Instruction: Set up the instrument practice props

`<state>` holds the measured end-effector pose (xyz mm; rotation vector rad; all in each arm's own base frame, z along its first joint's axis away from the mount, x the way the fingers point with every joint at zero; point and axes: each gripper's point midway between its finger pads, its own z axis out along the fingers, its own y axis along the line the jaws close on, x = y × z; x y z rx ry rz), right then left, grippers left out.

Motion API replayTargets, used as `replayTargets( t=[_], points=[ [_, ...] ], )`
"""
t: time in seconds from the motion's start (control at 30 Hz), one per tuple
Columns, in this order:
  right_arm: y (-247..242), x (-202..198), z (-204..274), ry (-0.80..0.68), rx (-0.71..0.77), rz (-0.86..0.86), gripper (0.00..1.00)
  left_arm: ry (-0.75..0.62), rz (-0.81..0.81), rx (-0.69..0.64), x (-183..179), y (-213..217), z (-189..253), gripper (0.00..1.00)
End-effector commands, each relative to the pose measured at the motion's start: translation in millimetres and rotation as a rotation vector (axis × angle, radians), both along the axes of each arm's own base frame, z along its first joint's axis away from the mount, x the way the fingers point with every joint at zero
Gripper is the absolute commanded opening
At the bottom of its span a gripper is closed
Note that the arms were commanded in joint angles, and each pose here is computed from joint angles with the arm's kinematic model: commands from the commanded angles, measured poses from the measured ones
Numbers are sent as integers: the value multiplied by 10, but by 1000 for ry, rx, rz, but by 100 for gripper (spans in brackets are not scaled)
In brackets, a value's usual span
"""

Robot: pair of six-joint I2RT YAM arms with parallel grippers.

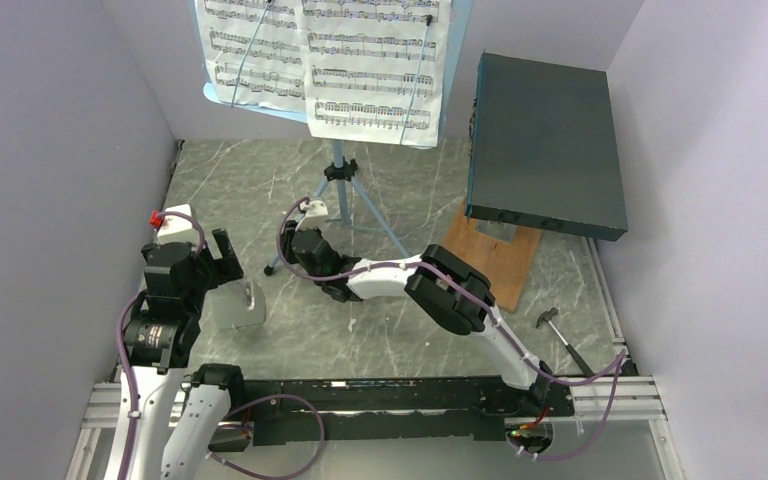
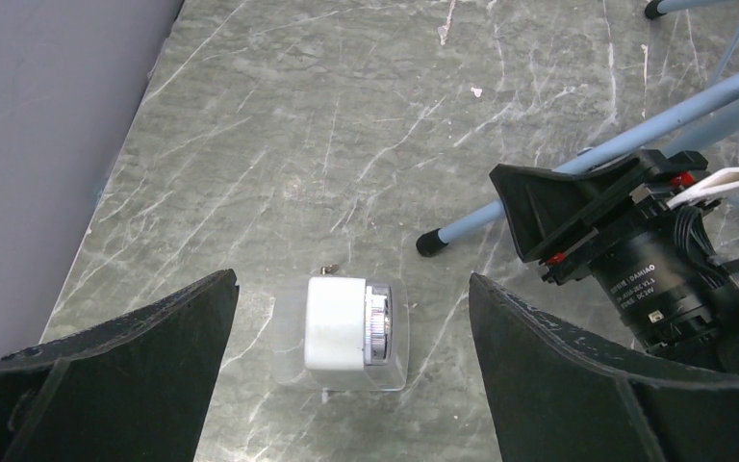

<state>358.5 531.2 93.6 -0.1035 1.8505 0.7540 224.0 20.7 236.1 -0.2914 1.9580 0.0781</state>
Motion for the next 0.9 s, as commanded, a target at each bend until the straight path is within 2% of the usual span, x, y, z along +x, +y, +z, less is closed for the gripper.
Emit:
replayTargets(
  t=[0.0,0.5,0.87],
  points=[
    [-24,200,-3,-76,-78,48,17,-40,3,4,44,7,90,95],
    [-399,453,-78,-84,-122,144,16,-37,-6,0,55,-11,79,95],
    [-760,692,-262,-15,-143,139,18,-36,-12,-1,63,-21,74,95]
  ],
)
